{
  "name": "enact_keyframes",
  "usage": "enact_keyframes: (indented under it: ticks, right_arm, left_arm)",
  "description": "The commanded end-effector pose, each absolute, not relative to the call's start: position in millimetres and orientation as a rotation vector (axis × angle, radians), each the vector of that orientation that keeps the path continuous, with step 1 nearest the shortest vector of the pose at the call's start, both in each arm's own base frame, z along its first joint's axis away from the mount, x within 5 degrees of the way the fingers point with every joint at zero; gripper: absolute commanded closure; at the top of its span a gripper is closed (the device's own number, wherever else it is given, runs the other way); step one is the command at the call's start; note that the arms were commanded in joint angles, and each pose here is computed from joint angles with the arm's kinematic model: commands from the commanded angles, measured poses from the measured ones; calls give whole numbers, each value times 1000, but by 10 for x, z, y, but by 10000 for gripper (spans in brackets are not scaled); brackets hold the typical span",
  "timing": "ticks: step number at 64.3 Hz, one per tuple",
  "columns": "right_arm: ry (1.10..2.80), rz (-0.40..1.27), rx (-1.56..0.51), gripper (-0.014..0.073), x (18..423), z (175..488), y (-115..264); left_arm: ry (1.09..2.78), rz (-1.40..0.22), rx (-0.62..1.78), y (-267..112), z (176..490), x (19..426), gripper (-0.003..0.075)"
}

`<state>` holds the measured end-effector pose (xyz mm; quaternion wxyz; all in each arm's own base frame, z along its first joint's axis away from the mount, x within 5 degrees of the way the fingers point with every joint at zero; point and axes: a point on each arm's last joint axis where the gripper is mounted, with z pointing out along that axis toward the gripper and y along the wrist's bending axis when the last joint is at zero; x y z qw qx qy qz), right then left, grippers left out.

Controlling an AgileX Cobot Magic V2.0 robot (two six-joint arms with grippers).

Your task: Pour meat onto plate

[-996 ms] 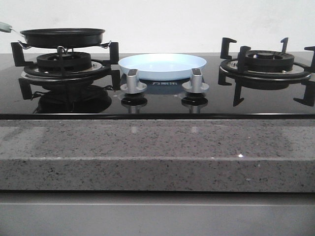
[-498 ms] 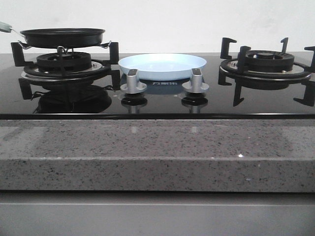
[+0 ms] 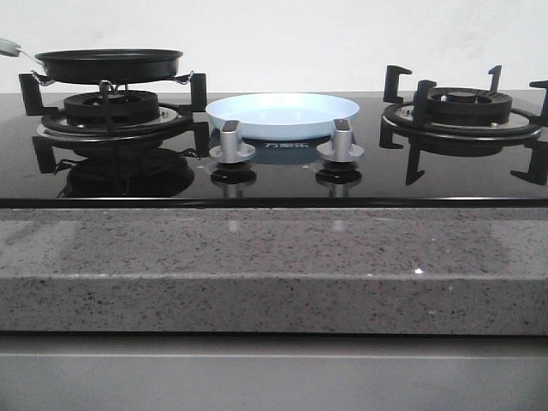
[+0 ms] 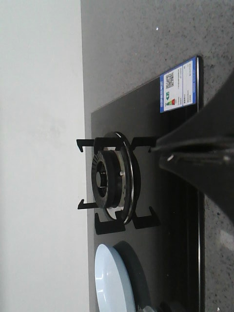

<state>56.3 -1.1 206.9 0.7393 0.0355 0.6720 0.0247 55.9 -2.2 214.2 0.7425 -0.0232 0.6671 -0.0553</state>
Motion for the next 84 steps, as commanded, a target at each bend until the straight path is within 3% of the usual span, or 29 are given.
enact_keyframes:
  ticks: [1,12,24,48,60,84]
  right_arm:
    - [1364,47,59,710,533,2176,-7]
    - [1371,50,65,710,514,2276,-8]
    - [1395,61,78,710,397,2660,-8]
    - [1581,61,91,710,478,3444,-9]
    - [1732,57,100,710,750,3625,-14]
    - [1934,49,107,709,1208,3433,-23]
  left_arm:
    - [1372,-128,-60,-15,2201,535,741]
    - [1328,-154,-80,-11,2366,500,741]
    - [1281,-177,-74,-18,2870,361,741]
    - [1506,-190,-46,-61,3679,451,741]
    - [1620,-187,-42,-78,3803,710,741]
    - [1752,-176,-47,-89,3671,1002,741]
